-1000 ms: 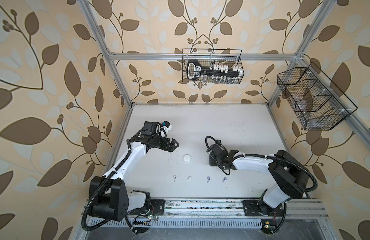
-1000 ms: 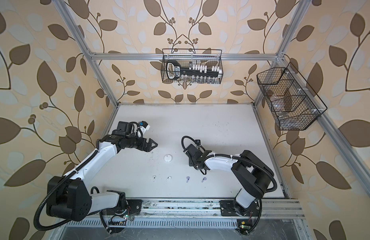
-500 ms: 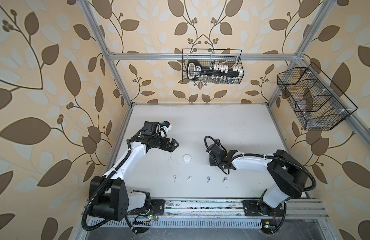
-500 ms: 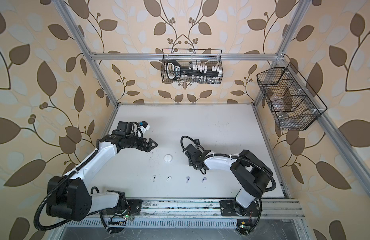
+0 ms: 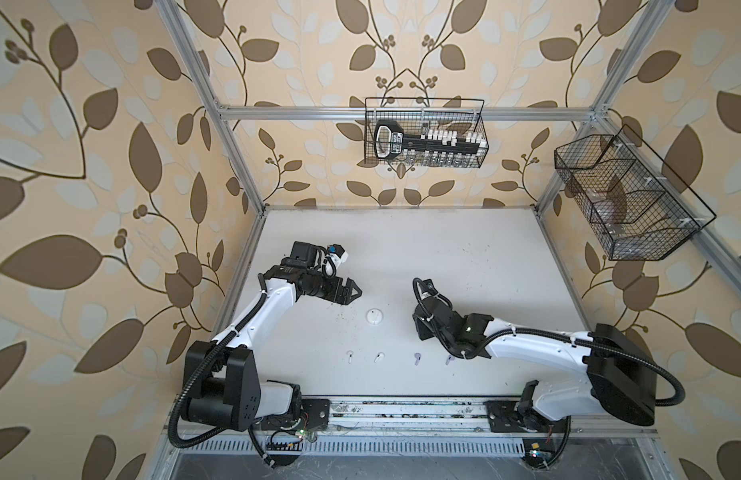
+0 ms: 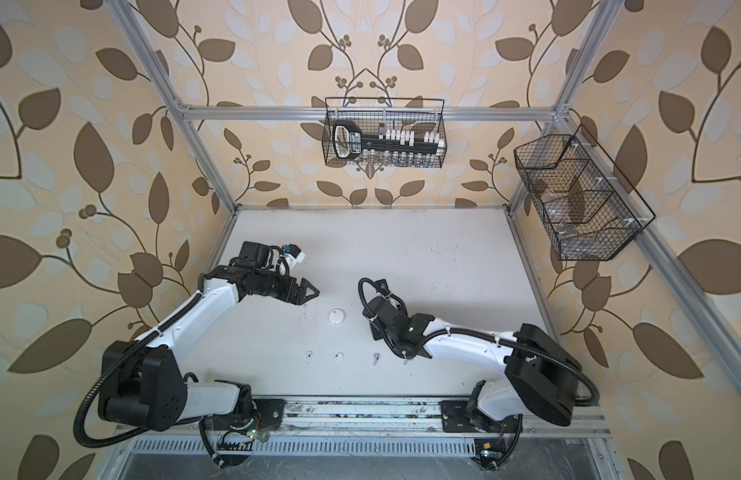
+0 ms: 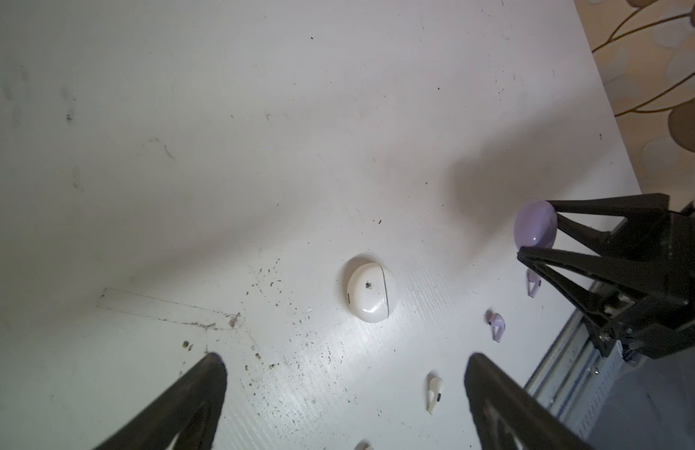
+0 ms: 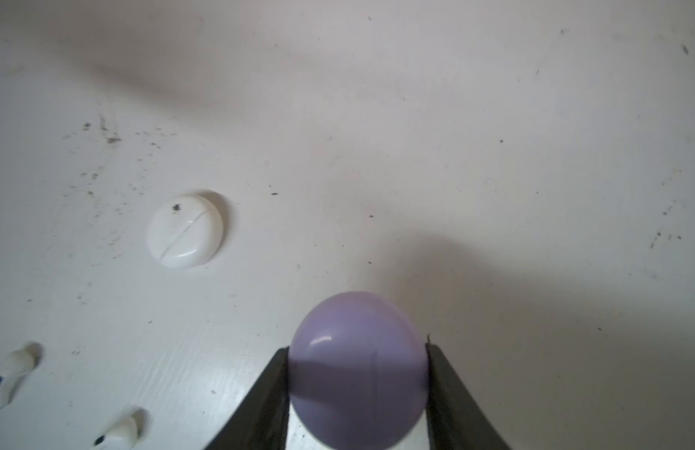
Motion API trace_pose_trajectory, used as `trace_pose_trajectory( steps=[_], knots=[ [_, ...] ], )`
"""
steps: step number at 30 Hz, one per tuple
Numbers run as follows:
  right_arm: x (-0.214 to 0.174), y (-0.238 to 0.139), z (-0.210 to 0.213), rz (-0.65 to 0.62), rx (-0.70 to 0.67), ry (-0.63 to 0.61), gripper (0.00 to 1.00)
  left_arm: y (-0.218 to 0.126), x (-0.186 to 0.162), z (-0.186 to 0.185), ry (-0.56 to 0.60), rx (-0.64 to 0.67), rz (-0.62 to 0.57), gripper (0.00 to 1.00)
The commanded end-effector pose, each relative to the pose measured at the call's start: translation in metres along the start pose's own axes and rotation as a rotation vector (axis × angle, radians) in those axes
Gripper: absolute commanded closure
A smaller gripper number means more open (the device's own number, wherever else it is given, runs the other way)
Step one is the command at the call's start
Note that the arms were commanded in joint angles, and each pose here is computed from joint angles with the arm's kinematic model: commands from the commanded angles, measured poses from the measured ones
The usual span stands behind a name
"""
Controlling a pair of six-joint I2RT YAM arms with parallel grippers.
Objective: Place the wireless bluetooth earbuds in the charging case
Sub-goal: 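Lower the right gripper and close it on the lavender case, then lift the lavender case toward the left gripper while the left gripper approaches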
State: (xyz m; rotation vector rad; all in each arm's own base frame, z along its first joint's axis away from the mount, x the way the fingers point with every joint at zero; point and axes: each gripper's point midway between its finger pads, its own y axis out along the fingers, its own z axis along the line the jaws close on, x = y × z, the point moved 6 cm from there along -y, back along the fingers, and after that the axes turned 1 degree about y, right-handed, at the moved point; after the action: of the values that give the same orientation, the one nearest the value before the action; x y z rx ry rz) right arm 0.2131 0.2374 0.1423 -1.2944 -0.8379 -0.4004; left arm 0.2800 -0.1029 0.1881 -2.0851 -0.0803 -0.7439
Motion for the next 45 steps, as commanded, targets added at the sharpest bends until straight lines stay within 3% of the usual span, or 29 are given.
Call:
trace_pose_trajectory(
  steps=[1, 15, 20, 31, 37, 45],
  knots=[
    [0.01, -0.016, 0.011, -0.119, 0.026, -0.094, 0.57, -0.003, 0.009, -0.027, 0.035, -0.09, 0.039, 0.05],
    [0.019, -0.062, 0.038, -0.335, 0.041, -0.182, 0.58, -0.003, 0.016, -0.1, 0.133, -0.289, 0.135, 0.05],
    [0.023, -0.072, 0.044, -0.389, 0.02, -0.173, 0.59, -0.002, 0.013, -0.104, 0.123, -0.343, 0.117, 0.09],
    [0.033, -0.074, 0.062, -0.422, 0.055, -0.176, 0.6, -0.01, 0.007, -0.12, 0.133, -0.497, 0.111, 0.26],
    [0.039, -0.068, 0.075, -0.418, 0.072, -0.201, 0.6, -0.016, 0.0, -0.13, 0.137, -0.611, 0.142, 0.27],
    [0.049, -0.068, 0.087, -0.426, 0.092, -0.226, 0.61, -0.014, -0.002, -0.129, 0.132, -0.613, 0.16, 0.29]
  ],
)
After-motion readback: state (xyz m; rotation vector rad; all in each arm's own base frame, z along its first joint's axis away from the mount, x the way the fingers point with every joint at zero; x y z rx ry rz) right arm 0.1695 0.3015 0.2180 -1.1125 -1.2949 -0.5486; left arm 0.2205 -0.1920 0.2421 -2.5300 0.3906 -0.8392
